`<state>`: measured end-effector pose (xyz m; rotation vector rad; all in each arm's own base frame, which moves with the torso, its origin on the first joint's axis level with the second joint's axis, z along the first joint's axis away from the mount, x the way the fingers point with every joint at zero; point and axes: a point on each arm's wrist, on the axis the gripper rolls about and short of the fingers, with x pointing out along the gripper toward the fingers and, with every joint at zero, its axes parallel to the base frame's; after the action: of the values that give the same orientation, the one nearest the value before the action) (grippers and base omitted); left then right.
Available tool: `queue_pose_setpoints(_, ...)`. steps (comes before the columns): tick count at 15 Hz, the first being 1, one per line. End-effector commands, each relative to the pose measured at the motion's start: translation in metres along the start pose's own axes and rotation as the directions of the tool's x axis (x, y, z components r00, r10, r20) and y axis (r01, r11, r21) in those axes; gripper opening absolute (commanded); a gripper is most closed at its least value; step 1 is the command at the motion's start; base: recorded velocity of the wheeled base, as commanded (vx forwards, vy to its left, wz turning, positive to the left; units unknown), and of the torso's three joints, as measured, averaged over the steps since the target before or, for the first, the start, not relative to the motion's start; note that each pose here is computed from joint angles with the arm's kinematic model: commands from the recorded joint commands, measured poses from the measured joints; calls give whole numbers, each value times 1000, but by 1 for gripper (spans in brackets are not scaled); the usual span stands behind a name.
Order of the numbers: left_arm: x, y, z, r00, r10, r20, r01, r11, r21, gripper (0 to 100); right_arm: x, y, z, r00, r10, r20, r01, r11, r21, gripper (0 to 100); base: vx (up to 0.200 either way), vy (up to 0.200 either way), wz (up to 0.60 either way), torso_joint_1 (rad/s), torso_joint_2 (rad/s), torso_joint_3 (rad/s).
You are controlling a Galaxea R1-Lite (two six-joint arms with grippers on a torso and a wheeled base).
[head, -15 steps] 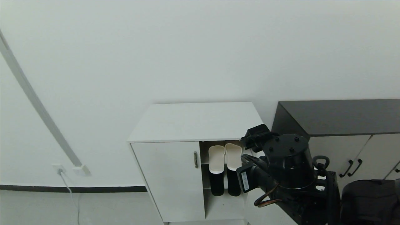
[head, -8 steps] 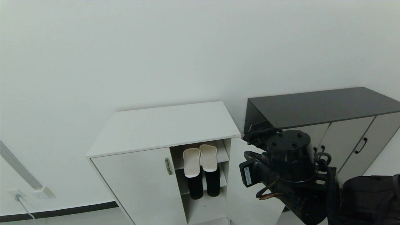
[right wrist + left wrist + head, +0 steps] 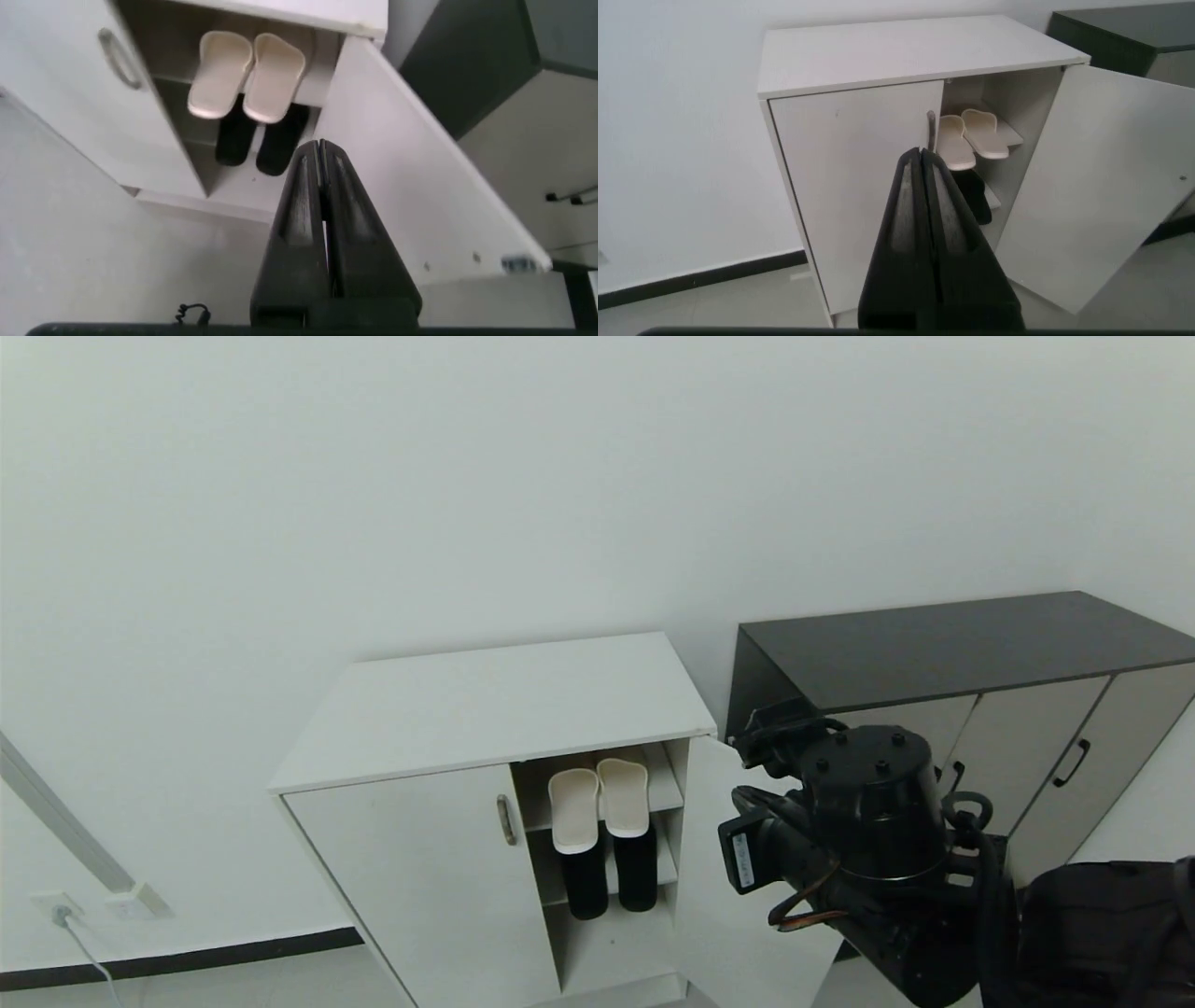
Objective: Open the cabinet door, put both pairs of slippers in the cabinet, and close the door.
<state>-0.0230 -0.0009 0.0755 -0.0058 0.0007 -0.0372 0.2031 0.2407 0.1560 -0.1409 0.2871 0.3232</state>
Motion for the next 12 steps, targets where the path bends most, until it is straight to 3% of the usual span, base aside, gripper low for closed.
queue_pose_setpoints(1,0,0,0,1000,0,1,0,1000,0,0,0,0,-1,1000,0,-2,0,1000,-1,0,-200,0,0,-12,-7,7)
queue_pose_setpoints(3,0,0,0,1000,0,1,0,1000,0,0,1,-1,-1,1000,-3,-2,3,1000,0,0,-200,0,0,-5,-5,5)
queue_pose_setpoints(8,0,0,0,1000,0,-1,0,1000,0,0,19,-15,-7,998,-67,-20,67,998,7,0,0,0,0,0,0,0)
queue_pose_setpoints(12,0,0,0,1000,0,1,0,1000,0,0,53,-63,7,989,-148,-6,148,987,60,0,0,0,0,0,0,0)
